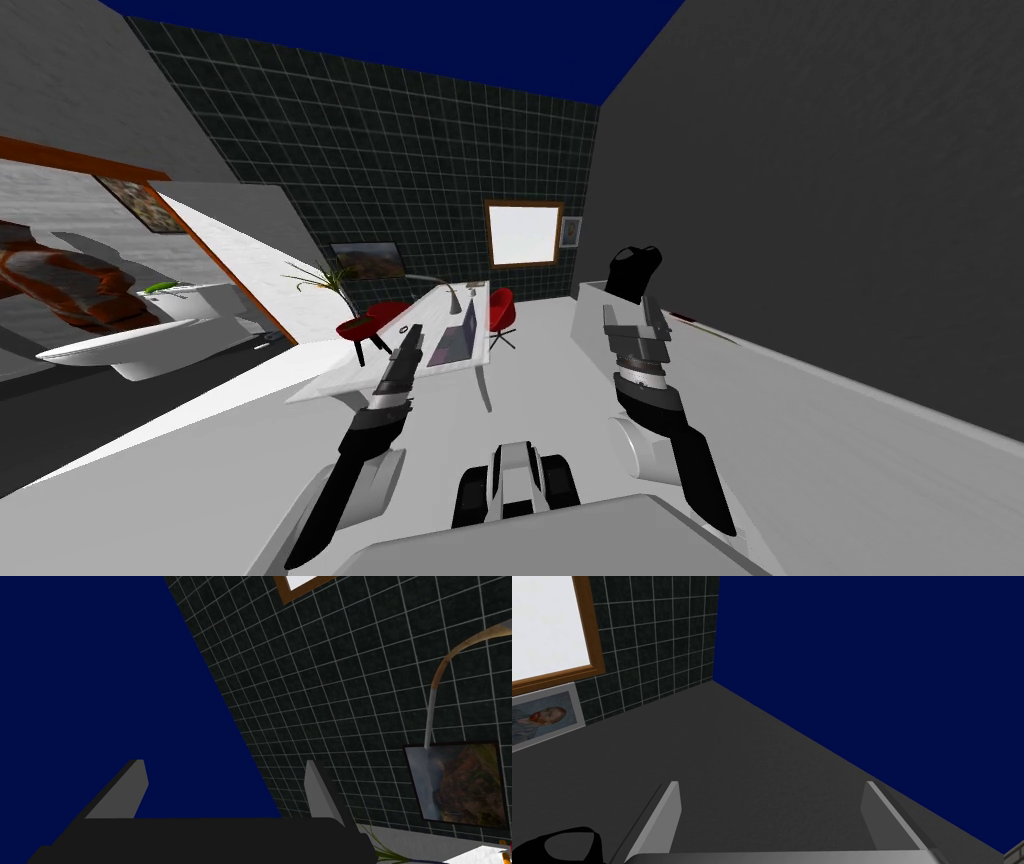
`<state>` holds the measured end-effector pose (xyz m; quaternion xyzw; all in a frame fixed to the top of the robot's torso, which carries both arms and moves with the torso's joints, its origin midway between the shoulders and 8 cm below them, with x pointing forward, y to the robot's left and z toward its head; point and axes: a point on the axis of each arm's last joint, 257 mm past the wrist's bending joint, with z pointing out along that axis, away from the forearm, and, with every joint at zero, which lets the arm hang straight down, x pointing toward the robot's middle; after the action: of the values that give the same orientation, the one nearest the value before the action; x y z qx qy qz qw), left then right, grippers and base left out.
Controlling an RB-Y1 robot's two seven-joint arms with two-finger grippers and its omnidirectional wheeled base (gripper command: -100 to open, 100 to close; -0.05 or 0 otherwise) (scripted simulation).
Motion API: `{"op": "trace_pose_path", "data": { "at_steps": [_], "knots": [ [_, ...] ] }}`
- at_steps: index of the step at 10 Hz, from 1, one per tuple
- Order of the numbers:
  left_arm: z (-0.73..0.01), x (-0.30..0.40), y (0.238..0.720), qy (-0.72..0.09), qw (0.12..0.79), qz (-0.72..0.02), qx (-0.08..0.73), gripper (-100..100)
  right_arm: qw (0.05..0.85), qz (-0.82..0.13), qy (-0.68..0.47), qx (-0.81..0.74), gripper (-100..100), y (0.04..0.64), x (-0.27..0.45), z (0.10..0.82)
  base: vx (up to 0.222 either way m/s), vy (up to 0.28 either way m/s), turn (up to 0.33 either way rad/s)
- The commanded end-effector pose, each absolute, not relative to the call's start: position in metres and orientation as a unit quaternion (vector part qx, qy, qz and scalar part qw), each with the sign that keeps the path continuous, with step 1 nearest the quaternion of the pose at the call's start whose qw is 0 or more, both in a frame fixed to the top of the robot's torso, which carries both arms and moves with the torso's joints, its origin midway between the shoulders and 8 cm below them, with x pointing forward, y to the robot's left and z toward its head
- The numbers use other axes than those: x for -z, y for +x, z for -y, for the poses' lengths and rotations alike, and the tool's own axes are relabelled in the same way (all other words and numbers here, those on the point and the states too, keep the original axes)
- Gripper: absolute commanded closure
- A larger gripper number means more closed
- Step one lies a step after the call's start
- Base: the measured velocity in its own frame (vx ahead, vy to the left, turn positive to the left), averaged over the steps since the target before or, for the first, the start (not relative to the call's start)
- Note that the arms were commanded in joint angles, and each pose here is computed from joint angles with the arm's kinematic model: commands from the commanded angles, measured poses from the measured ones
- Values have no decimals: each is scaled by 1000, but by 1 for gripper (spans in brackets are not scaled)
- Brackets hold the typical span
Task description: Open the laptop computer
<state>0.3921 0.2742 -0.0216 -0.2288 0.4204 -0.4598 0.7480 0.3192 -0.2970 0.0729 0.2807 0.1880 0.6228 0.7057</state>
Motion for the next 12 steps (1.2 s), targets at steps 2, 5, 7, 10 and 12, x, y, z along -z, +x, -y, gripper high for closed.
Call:
{"op": "trace_pose_path", "data": {
  "at_steps": [2, 5, 7, 10, 12],
  "knots": [
    [-284, 61, 413, -275, 729, -453, 433, -100, 706, -188, 281, -623, 0, 319, -73, 297, 85, -38, -24],
    [-292, 86, 425, -300, 714, -477, 414, -100, 706, -188, 281, -623, 0, 319, -73, 297, 73, -32, -22],
    [-298, 108, 434, -316, 702, -500, 397, -100, 706, -188, 281, -623, 0, 319, -73, 297, 83, -22, -25],
    [-305, 132, 443, -332, 688, -525, 375, -100, 706, -188, 281, -623, 0, 319, -73, 297, 70, -32, -17],
    [-311, 150, 448, -342, 677, -543, 359, -100, 706, -188, 281, -623, 0, 319, -73, 297, 62, -34, -22]
  ]
}}
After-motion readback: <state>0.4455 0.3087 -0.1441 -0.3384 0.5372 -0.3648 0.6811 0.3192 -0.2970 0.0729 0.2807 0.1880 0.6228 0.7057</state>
